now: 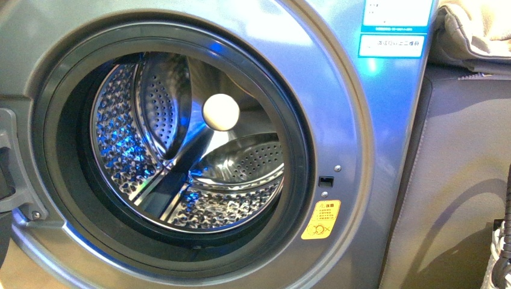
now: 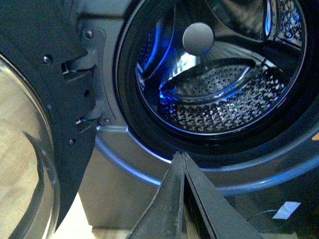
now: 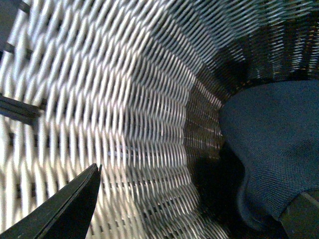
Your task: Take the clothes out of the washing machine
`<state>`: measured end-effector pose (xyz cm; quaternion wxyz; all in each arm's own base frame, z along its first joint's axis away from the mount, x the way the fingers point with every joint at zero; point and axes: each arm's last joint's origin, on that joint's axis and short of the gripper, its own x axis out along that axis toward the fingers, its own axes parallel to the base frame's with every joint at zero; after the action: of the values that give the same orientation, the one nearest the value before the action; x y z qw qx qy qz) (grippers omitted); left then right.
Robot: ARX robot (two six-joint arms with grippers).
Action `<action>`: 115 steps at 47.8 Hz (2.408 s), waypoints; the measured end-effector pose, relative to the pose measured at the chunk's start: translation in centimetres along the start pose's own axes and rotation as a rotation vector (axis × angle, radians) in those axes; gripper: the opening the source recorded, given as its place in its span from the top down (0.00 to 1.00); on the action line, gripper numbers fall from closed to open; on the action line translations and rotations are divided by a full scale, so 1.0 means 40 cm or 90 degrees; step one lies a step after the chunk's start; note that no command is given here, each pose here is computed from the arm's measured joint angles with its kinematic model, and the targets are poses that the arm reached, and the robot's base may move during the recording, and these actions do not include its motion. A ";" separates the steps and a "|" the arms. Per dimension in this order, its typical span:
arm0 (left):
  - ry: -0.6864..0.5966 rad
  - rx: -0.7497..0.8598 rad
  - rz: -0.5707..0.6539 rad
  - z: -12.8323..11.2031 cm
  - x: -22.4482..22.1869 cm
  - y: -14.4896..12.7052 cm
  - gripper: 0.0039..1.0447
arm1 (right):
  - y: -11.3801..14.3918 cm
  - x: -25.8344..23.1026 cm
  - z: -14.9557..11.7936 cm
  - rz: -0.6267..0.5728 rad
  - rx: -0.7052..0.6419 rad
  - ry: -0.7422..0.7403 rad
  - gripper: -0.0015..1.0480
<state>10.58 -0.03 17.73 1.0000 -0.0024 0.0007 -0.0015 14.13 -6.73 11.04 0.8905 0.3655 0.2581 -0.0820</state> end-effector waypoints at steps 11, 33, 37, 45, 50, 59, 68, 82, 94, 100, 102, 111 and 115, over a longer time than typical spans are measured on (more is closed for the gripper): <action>-0.004 0.000 0.001 -0.028 -0.021 0.000 0.97 | 0.044 -0.050 0.053 0.034 0.080 -0.003 0.07; -0.004 0.000 0.001 -0.028 -0.021 0.000 0.97 | 0.111 -0.134 0.139 0.058 0.112 -0.114 0.07; -0.004 0.000 0.001 -0.028 -0.021 0.000 0.97 | 0.137 -0.159 0.147 0.083 0.054 -0.175 0.07; -0.004 0.000 0.000 -0.028 -0.021 0.000 0.97 | 0.202 -0.242 0.128 0.153 -0.121 -0.350 0.07; -0.004 0.000 0.001 -0.028 -0.021 0.000 0.97 | 0.244 -0.280 0.112 0.194 -0.200 -0.446 0.07; -0.004 0.000 0.001 -0.028 -0.021 0.000 0.97 | 0.287 -0.275 0.071 0.219 -0.286 -0.523 0.07; -0.004 0.000 0.000 -0.028 -0.021 0.000 0.97 | 0.307 -0.250 0.008 0.160 -0.405 -0.426 0.22; -0.004 0.000 0.000 -0.028 -0.021 0.000 0.97 | 0.232 -0.207 -0.027 0.127 -0.484 -0.334 0.72; -0.004 0.000 0.000 -0.027 -0.021 0.000 0.97 | 0.204 -0.187 -0.044 0.109 -0.482 -0.337 0.98; -0.004 0.000 0.000 -0.027 -0.021 0.000 0.97 | 0.197 -0.182 -0.050 0.108 -0.482 -0.338 0.98; -0.004 0.000 0.000 -0.027 -0.021 0.000 0.97 | 0.195 -0.180 -0.052 0.108 -0.482 -0.338 0.98; -0.004 0.000 0.000 -0.027 -0.021 0.000 0.97 | 0.188 -0.174 -0.059 0.108 -0.482 -0.338 0.98; -0.004 0.000 0.000 -0.027 -0.021 0.000 0.97 | 0.185 -0.171 -0.062 0.108 -0.482 -0.338 0.98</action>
<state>9.74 -0.02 16.63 1.0000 -0.0022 -0.0028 -0.0012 9.76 0.03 17.62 1.0000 0.0014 0.0024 0.0006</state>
